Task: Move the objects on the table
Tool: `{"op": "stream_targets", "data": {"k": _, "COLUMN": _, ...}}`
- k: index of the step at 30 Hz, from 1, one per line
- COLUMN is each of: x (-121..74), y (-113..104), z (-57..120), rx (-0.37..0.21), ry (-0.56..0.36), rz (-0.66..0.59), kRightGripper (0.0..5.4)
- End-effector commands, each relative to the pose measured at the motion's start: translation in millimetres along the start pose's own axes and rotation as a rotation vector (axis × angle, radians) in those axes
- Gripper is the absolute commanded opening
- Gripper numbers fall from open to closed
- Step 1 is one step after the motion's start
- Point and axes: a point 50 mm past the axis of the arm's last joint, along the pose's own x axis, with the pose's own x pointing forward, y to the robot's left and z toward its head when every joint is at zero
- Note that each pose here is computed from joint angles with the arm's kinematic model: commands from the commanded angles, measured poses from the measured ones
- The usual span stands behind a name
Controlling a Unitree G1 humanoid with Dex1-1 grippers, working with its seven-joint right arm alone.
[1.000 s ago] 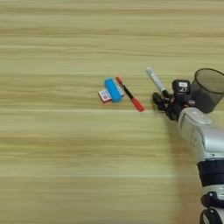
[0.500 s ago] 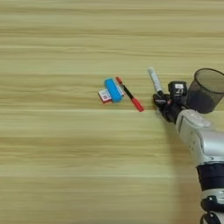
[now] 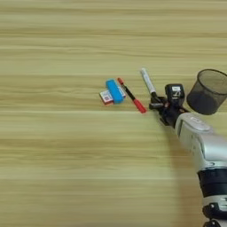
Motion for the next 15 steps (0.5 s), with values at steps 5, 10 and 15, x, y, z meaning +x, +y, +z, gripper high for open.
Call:
{"op": "stream_targets", "data": {"k": 5, "x": -2.5, "y": 10, "z": 28.3, "rx": -0.042, "ry": -0.102, "rz": 0.057, "kRightGripper": 0.72}}
{"op": "stream_targets", "data": {"k": 10, "x": -3.8, "y": 14, "z": 27.6, "rx": -0.051, "ry": -0.101, "rz": 0.084, "kRightGripper": 0.72}}
{"op": "stream_targets", "data": {"k": 15, "x": -4.2, "y": 13, "z": 27.2, "rx": -0.052, "ry": -0.098, "rz": 0.081, "kRightGripper": 0.72}}
